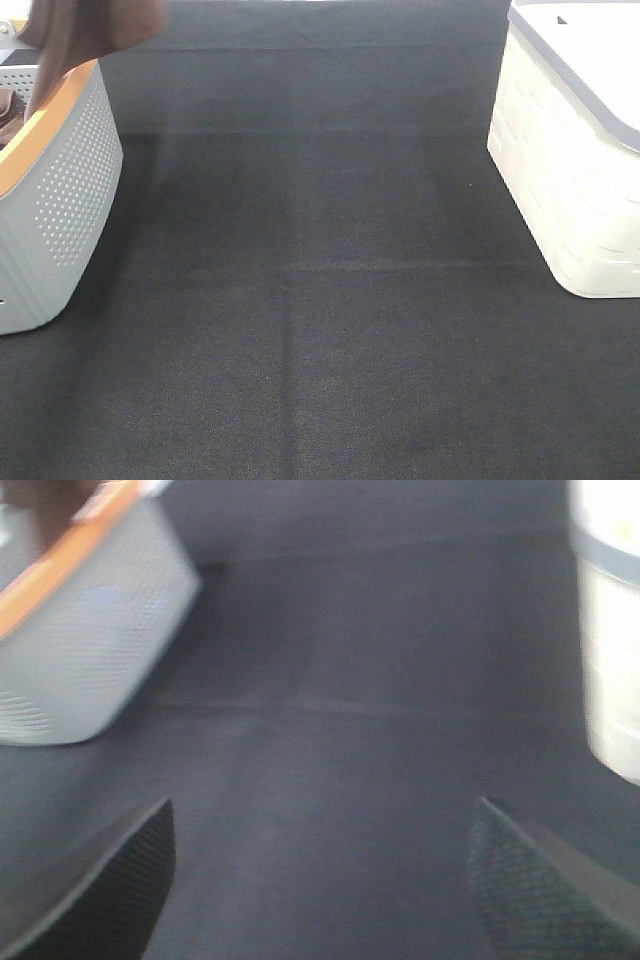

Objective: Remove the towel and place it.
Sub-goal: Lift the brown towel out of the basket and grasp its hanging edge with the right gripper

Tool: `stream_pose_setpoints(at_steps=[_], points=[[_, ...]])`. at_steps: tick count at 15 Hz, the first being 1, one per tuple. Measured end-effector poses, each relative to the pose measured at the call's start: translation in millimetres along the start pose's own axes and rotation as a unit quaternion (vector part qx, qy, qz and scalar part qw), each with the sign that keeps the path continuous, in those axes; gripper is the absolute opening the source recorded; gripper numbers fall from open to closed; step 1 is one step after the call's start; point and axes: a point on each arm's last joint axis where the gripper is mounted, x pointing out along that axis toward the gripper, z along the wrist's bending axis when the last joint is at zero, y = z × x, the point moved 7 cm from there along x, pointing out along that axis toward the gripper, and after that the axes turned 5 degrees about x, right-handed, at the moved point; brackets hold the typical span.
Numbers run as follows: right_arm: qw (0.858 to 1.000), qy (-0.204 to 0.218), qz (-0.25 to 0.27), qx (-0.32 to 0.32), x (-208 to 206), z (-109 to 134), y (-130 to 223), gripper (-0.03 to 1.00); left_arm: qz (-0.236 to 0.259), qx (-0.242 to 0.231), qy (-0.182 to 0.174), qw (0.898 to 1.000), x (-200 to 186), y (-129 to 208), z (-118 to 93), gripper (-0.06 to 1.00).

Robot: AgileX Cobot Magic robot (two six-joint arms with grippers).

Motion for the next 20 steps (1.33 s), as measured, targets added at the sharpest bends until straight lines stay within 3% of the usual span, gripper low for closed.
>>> stream_pose_setpoints(at_steps=[3,7,10,16,20], points=[[0.997,-0.072,-0.001,-0.017,12,21,-22,0.76,-0.008,0.018,0.041,0.999,8,6,-37,0.0],[0.991,-0.114,0.016,-0.072,24,35,-54,0.72,0.001,0.027,0.075,0.997,14,18,-67,0.0],[0.978,-0.159,0.054,-0.125,44,47,-69,0.7,0.028,0.027,0.094,0.995,31,39,-82,0.0],[0.941,-0.226,0.115,-0.225,105,70,-54,0.68,0.061,0.023,0.114,0.991,62,77,-100,0.0],[0.938,-0.223,0.12,-0.239,143,87,-37,0.68,0.074,0.032,0.121,0.989,70,91,-109,0.0]])
